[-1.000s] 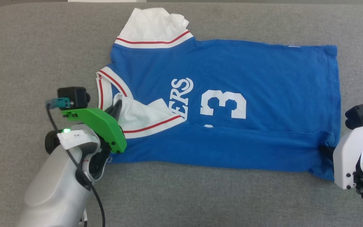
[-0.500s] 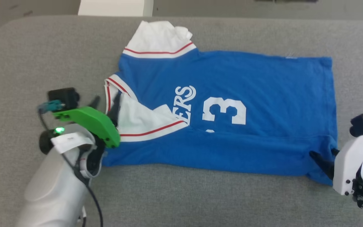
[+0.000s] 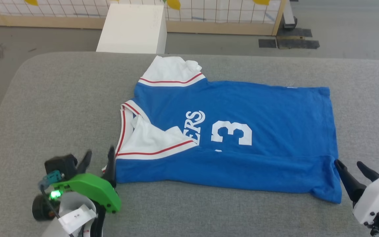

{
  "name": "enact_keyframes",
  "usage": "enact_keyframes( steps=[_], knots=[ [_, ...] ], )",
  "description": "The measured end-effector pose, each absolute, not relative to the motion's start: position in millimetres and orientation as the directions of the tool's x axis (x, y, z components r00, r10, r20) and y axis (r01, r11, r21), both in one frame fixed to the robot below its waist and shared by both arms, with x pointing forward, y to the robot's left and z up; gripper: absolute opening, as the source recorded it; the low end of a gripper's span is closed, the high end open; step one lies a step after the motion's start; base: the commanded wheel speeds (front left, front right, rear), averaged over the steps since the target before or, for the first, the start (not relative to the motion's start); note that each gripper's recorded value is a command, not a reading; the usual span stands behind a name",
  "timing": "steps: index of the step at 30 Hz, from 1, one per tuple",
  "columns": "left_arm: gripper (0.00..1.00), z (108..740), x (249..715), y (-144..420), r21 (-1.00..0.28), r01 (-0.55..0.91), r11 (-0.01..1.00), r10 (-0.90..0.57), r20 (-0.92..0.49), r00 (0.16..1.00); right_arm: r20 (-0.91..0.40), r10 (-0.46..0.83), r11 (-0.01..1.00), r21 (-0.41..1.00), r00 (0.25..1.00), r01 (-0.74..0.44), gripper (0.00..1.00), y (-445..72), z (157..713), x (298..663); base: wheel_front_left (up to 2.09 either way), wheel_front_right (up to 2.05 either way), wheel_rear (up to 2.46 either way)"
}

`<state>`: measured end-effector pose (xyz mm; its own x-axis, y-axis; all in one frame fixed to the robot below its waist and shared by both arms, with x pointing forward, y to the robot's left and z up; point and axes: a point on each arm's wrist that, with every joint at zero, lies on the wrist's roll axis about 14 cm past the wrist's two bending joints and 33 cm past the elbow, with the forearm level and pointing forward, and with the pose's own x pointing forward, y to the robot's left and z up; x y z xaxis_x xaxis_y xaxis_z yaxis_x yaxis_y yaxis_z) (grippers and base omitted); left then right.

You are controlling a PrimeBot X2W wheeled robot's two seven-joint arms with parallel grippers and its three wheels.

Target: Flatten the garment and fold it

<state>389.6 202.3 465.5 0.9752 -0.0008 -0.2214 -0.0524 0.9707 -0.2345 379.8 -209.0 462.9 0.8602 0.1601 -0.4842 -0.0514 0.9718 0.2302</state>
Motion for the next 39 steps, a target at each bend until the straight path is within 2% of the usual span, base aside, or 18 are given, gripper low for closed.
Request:
enact_keyframes(
  steps=[5, 11, 17, 21, 23, 24, 30, 35, 39],
  knots=[
    [1.00, 438, 371, 198, -0.241, -0.089, 0.966, -0.022, -0.422, 0.906, -0.472, 0.143, 0.972, 0.233, 0.870, -0.033, 1.00, -214, 467, 370, 0.00, 0.00, 0.00],
    [1.00, 405, 358, 189, -0.227, -0.100, 0.969, -0.072, -0.641, 0.764, -0.468, 0.133, 0.971, 0.236, 0.874, -0.022, 1.00, -216, 468, 368, 0.00, 0.00, 0.00],
    [1.00, 395, 374, 188, -0.185, -0.085, 0.979, -0.074, -0.710, 0.700, -0.492, 0.137, 0.972, 0.232, 0.860, -0.022, 1.00, -214, 460, 366, 0.00, 0.00, 0.00],
    [1.00, 376, 370, 187, -0.169, -0.091, 0.981, -0.076, -0.778, 0.623, -0.514, 0.143, 0.973, 0.231, 0.846, -0.024, 1.00, -213, 454, 363, 0.00, 0.00, 0.00],
    [0.23, 372, 369, 185, -0.180, -0.100, 0.979, -0.085, -0.794, 0.601, -0.520, 0.142, 0.974, 0.226, 0.842, -0.024, 1.00, -214, 452, 363, 0.00, 0.00, 0.00],
    [0.00, 371, 370, 184, -0.191, -0.108, 0.976, -0.089, -0.796, 0.599, -0.524, 0.138, 0.976, 0.218, 0.841, -0.024, 1.00, -215, 452, 362, 0.00, 0.00, 0.00],
    [0.00, 379, 379, 177, -0.263, -0.130, 0.956, -0.114, -0.742, 0.661, -0.573, 0.119, 0.990, 0.135, 0.811, -0.050, 1.00, -218, 449, 361, 0.00, 0.00, 0.00],
    [0.00, 389, 377, 177, -0.298, -0.134, 0.945, -0.116, -0.689, 0.716, -0.712, 0.048, 0.999, 0.018, 0.701, -0.050, 1.00, -226, 427, 351, 0.00, 0.00, 0.00],
    [0.00, 395, 377, 173, -0.317, -0.126, 0.940, -0.126, -0.667, 0.735, -0.766, 0.012, 0.996, -0.048, 0.643, -0.076, 1.00, -222, 416, 358, 0.00, 0.00, 0.00]
  ],
)
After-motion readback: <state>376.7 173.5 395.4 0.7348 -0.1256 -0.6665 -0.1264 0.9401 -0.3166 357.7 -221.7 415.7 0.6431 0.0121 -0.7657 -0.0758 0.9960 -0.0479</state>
